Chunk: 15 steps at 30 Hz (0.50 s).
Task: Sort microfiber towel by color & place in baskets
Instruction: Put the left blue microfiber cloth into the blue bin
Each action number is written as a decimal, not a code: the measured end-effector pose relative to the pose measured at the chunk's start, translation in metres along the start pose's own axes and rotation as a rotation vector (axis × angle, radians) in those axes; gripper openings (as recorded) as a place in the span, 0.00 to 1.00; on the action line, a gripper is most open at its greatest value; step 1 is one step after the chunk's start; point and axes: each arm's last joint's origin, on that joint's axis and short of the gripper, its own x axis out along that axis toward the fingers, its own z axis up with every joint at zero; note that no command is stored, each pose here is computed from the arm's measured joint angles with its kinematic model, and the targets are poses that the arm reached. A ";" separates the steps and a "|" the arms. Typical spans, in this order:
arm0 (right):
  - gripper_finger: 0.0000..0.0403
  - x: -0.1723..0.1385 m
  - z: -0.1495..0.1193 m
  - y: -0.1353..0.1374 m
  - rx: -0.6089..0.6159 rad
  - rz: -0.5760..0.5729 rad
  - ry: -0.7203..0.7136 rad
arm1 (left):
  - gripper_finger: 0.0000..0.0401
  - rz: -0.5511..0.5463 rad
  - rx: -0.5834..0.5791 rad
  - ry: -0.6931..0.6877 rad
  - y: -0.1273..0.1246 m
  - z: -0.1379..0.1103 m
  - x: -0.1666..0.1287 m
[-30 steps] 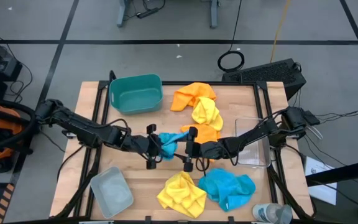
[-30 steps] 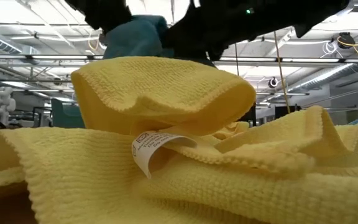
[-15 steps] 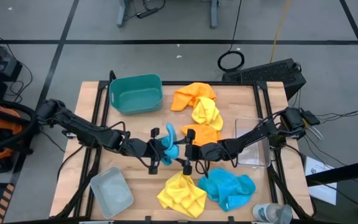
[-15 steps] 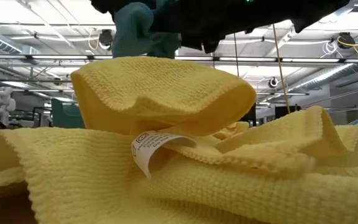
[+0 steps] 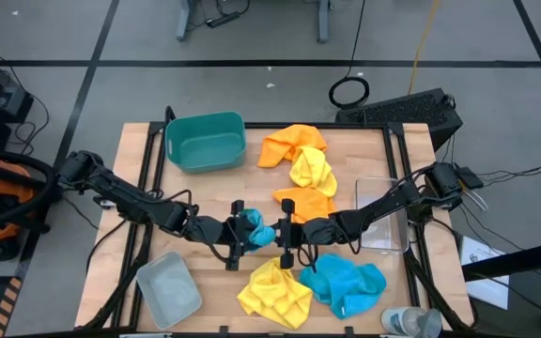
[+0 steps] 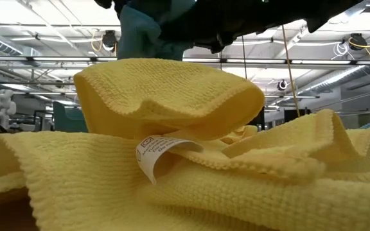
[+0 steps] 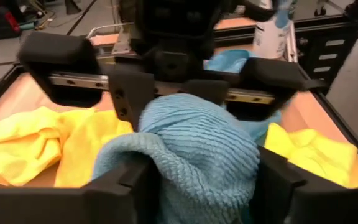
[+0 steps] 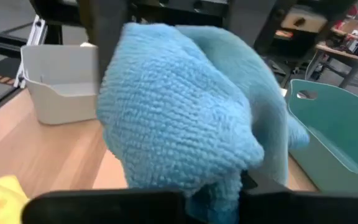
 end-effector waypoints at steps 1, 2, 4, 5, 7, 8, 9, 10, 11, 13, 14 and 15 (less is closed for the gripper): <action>0.07 -0.001 0.000 -0.001 -0.006 0.001 0.013 | 0.54 -0.008 0.007 0.011 -0.002 -0.001 -0.002; 0.07 -0.002 0.000 -0.001 -0.009 0.002 0.025 | 0.56 -0.016 0.010 0.018 -0.004 -0.001 -0.004; 0.08 -0.005 0.001 -0.003 -0.018 0.002 0.051 | 0.59 -0.037 0.023 0.035 -0.009 -0.001 -0.010; 0.10 -0.006 0.002 -0.004 -0.022 -0.003 0.063 | 0.60 -0.048 0.029 0.036 -0.011 0.000 -0.014; 0.14 -0.009 0.002 -0.005 -0.028 -0.007 0.086 | 0.61 -0.071 0.032 0.021 -0.015 0.003 -0.021; 0.15 -0.010 0.002 -0.005 -0.034 -0.004 0.099 | 0.61 -0.081 0.035 0.016 -0.017 0.004 -0.024; 0.16 -0.011 0.001 -0.004 -0.040 -0.002 0.111 | 0.61 -0.089 0.035 0.007 -0.019 0.005 -0.027; 0.16 -0.011 0.000 -0.004 -0.045 0.000 0.122 | 0.61 -0.094 0.035 -0.005 -0.020 0.007 -0.029; 0.16 -0.012 0.000 -0.004 -0.049 0.003 0.130 | 0.61 -0.081 0.035 -0.016 -0.021 0.008 -0.031; 0.15 -0.012 -0.001 -0.002 -0.053 0.007 0.133 | 0.61 -0.006 0.035 -0.027 -0.019 0.010 -0.034; 0.15 -0.013 0.000 -0.002 -0.057 0.008 0.132 | 0.61 0.052 0.033 -0.031 -0.016 0.010 -0.034; 0.14 -0.013 0.000 -0.001 -0.064 0.012 0.131 | 0.61 0.109 0.032 -0.032 -0.014 0.010 -0.033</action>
